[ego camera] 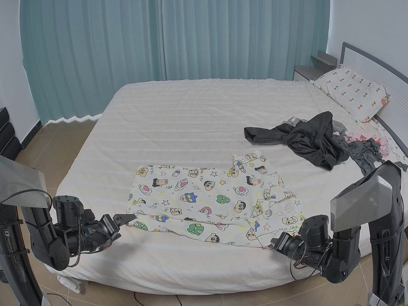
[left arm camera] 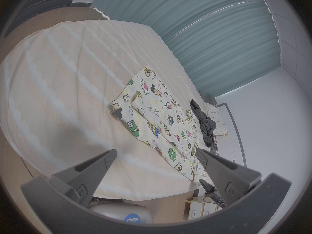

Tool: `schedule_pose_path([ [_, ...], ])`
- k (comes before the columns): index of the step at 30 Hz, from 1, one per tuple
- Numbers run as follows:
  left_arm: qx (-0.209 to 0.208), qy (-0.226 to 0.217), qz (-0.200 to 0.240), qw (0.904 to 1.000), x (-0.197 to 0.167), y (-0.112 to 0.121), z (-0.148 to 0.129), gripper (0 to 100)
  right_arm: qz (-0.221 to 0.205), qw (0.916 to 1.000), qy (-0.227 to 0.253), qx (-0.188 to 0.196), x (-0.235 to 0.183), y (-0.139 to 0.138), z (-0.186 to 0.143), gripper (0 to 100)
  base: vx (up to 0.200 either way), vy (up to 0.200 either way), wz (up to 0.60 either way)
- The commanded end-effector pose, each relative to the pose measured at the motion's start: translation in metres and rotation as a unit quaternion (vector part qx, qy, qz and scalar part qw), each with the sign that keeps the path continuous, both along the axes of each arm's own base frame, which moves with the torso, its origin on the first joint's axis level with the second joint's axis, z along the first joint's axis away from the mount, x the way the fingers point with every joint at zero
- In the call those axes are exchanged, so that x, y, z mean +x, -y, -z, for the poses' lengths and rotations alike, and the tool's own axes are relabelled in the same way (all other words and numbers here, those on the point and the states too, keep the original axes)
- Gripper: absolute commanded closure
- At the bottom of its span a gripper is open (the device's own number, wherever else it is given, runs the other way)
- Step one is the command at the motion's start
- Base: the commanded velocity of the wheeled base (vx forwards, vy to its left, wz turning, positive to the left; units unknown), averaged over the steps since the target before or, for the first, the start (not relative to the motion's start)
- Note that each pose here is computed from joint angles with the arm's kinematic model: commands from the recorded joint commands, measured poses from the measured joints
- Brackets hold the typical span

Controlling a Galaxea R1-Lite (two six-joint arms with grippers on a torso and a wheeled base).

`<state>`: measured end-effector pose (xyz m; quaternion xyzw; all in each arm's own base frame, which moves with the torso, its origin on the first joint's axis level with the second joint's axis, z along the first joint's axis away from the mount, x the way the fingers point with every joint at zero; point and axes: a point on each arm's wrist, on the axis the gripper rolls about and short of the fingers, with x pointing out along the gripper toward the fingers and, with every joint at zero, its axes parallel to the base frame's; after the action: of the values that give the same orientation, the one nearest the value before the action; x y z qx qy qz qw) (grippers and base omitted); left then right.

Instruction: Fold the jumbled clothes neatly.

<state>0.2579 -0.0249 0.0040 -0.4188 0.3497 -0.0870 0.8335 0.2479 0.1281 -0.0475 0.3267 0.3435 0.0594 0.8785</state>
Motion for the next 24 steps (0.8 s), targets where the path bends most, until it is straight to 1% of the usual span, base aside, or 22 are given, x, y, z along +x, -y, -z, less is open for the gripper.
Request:
schedule_pose_path([
  [1, 0.000, -0.002, 0.000, 1.0000, 0.000, 0.000, 0.001, 0, -0.006, 0.9998, 0.017, 0.008, 0.001, -0.004, -0.009, 100, 0.000, 0.000, 0.00],
  [5, 0.000, -0.001, 0.000, 1.0000, 0.000, 0.000, 0.001, 0, -0.009, 0.9992, 0.036, 0.017, 0.008, -0.009, -0.017, 100, 0.000, 0.000, 0.00],
  [8, 0.000, -0.001, 0.000, 1.0000, 0.000, 0.000, 0.001, 0, -0.008, 0.9990, 0.039, 0.018, 0.014, -0.011, -0.019, 100, 0.000, 0.000, 0.00],
  [10, 0.000, -0.001, 0.000, 1.0000, 0.000, 0.000, 0.001, 0, -0.010, 0.9992, 0.036, 0.017, 0.015, -0.012, -0.020, 100, 0.000, 0.000, 0.00],
  [15, 0.000, -0.001, 0.000, 1.0000, 0.000, 0.000, 0.001, 0, -0.021, 0.9997, 0.008, 0.003, 0.005, -0.014, -0.016, 100, 0.000, 0.000, 0.00],
  [17, 0.000, -0.001, 0.000, 1.0000, 0.000, 0.000, 0.001, 0, -0.022, 0.9997, 0.006, 0.002, 0.003, -0.014, -0.016, 100, 0.000, 0.000, 0.00],
  [18, 0.000, -0.001, 0.000, 1.0000, 0.000, 0.000, 0.001, 0, -0.028, 0.9996, 0.000, -0.001, -0.002, -0.015, -0.014, 100, 0.000, 0.000, 0.00],
  [22, 0.000, -0.002, 0.001, 1.0000, 0.000, 0.001, 0.001, 0, -0.025, 0.9995, -0.015, -0.009, -0.003, -0.012, -0.006, 100, 0.000, 0.000, 0.00],
  [23, 0.000, -0.002, 0.001, 1.0000, 0.000, 0.001, 0.001, 0, -0.025, 0.9995, -0.015, -0.009, -0.003, -0.012, -0.006, 0, 0.000, 0.000, 0.00],
  [24, 0.000, -0.002, 0.001, 1.0000, 0.000, 0.001, 0.001, 0, -0.025, 0.9994, -0.021, -0.012, -0.004, -0.011, -0.002, 0, 0.000, 0.000, 0.00],
])
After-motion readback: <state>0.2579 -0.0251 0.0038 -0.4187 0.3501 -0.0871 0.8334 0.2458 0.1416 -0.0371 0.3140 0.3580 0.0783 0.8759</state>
